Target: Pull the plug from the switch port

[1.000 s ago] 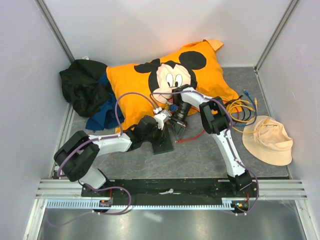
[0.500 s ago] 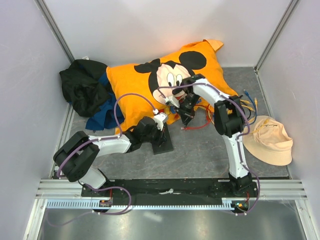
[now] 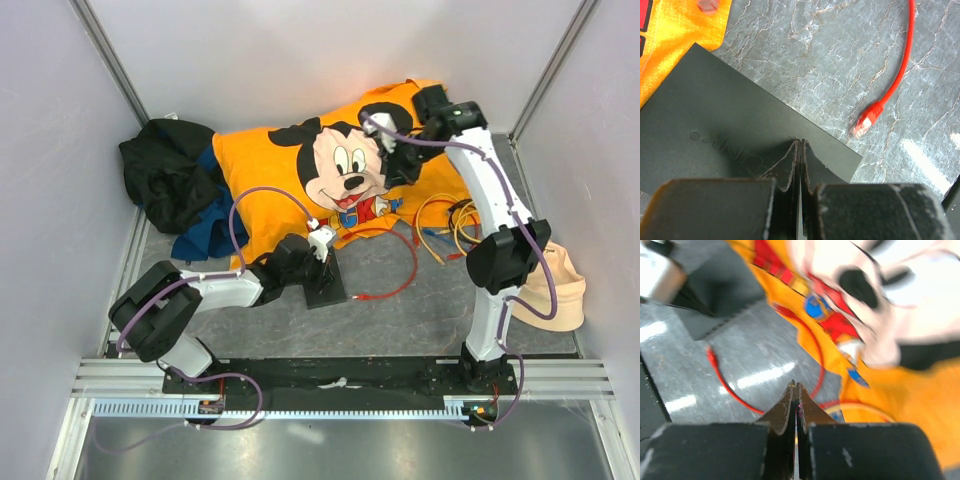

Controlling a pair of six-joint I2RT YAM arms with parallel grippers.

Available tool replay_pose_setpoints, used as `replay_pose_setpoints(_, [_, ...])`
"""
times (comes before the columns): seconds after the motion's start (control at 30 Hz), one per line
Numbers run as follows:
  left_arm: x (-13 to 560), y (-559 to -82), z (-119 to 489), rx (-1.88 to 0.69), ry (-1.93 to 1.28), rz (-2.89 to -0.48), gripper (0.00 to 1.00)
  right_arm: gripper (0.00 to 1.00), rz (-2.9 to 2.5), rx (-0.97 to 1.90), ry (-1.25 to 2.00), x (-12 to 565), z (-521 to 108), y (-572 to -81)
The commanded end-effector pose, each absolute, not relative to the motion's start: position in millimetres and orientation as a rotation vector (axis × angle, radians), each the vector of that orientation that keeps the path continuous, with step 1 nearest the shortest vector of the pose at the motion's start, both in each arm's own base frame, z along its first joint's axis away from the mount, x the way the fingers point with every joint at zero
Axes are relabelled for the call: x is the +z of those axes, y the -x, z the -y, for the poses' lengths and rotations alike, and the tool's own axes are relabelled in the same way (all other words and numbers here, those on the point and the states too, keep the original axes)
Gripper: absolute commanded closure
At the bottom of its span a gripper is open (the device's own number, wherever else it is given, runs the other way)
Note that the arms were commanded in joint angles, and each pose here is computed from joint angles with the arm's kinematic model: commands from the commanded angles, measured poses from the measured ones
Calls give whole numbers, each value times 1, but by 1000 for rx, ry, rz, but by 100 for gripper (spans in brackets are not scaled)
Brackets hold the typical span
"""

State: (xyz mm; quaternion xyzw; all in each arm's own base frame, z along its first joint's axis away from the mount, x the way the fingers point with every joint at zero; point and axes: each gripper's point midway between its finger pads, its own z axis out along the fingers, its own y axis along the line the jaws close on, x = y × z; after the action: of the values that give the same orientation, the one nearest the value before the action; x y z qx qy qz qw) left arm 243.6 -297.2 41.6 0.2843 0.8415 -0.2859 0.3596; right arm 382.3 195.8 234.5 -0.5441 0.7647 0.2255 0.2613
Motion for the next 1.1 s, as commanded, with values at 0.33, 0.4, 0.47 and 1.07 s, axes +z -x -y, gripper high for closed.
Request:
replay_pose_setpoints(0.33, [-13, -207, 256, -616, -845, -2368, 98, 98, -2362, 665, 1192, 202, -120, -365])
replay_pose_setpoints(0.4, [-13, -206, 256, -617, -847, -2367, 98, 98, -2381, 679, 1188, 185, -120, -355])
replay_pose_setpoints(0.47, [-12, -207, 256, -616, -846, -2366, 98, 90, -2402, 689, 1213, 169, -122, -345])
replay_pose_setpoints(1.07, [-13, -204, 257, -632, -859, -2363, 98, 32, -2163, 681, 1744, 63, -197, -234])
